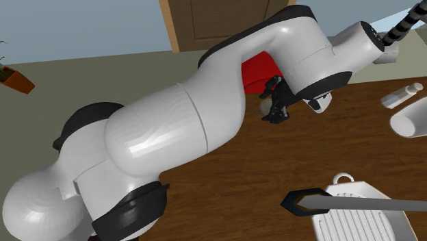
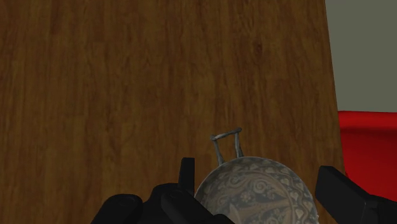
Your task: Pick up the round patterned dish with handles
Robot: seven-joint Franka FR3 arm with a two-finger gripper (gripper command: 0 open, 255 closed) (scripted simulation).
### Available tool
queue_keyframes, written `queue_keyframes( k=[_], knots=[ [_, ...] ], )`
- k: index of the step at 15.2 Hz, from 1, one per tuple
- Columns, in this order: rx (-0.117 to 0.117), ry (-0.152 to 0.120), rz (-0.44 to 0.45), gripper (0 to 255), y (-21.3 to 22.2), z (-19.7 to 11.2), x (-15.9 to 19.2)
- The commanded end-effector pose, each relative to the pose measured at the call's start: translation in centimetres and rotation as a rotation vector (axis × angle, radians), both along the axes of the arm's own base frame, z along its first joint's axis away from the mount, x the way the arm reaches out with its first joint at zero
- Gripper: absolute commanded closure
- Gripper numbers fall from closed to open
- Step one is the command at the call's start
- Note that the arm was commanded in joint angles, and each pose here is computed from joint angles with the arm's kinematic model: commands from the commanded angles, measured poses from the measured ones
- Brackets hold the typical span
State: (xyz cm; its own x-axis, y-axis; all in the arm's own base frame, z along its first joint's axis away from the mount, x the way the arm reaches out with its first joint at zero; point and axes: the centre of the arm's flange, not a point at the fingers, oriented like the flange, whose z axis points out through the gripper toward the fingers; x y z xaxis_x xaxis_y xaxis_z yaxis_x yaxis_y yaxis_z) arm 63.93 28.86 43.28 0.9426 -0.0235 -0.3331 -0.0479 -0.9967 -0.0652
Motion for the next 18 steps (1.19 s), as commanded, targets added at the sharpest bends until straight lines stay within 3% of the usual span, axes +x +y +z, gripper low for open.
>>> queue_keyframes(
  k=[1,18],
  knots=[
    [-0.001,0.0,-0.001,255,0.0,-0.2,0.1],
    [-0.001,0.0,-0.001,255,0.0,7.8,0.1]
  ],
)
